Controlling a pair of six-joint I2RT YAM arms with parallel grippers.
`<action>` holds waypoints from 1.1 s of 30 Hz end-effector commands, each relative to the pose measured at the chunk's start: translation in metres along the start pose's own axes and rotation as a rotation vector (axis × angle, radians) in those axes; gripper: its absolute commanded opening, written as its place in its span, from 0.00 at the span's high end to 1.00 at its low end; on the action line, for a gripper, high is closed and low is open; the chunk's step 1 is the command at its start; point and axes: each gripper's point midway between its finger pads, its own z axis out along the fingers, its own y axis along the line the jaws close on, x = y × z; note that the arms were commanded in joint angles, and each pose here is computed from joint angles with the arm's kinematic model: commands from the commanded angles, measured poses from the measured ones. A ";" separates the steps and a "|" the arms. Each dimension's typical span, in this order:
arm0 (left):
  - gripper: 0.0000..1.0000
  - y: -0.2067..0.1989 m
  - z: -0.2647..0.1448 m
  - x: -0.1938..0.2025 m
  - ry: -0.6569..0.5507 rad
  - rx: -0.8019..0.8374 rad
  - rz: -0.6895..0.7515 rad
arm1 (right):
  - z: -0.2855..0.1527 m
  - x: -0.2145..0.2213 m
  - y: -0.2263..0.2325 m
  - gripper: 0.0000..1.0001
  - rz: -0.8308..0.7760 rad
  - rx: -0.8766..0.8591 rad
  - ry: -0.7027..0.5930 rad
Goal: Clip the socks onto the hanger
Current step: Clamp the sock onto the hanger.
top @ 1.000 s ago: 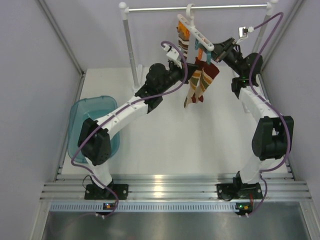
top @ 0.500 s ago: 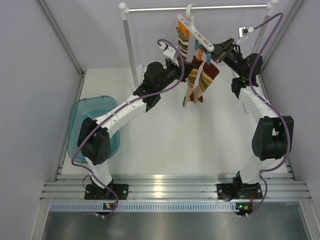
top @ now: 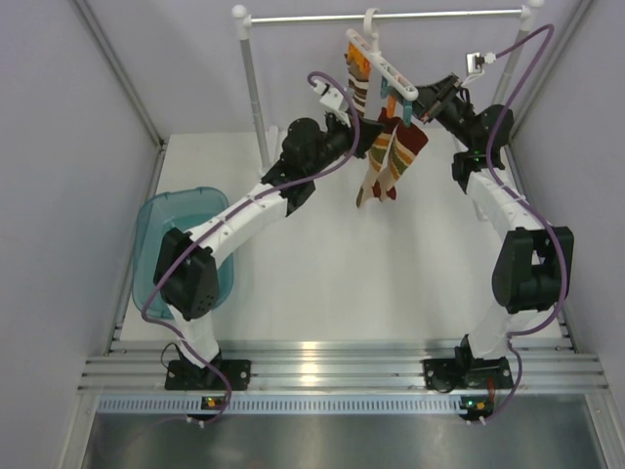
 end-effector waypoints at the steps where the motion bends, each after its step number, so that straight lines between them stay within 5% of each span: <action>1: 1.00 -0.017 0.005 -0.035 -0.084 0.060 -0.026 | -0.003 -0.006 0.016 1.00 -0.057 -0.043 -0.004; 33: 1.00 -0.034 0.013 -0.062 -0.141 0.131 -0.083 | -0.002 -0.004 0.011 1.00 -0.087 -0.049 0.001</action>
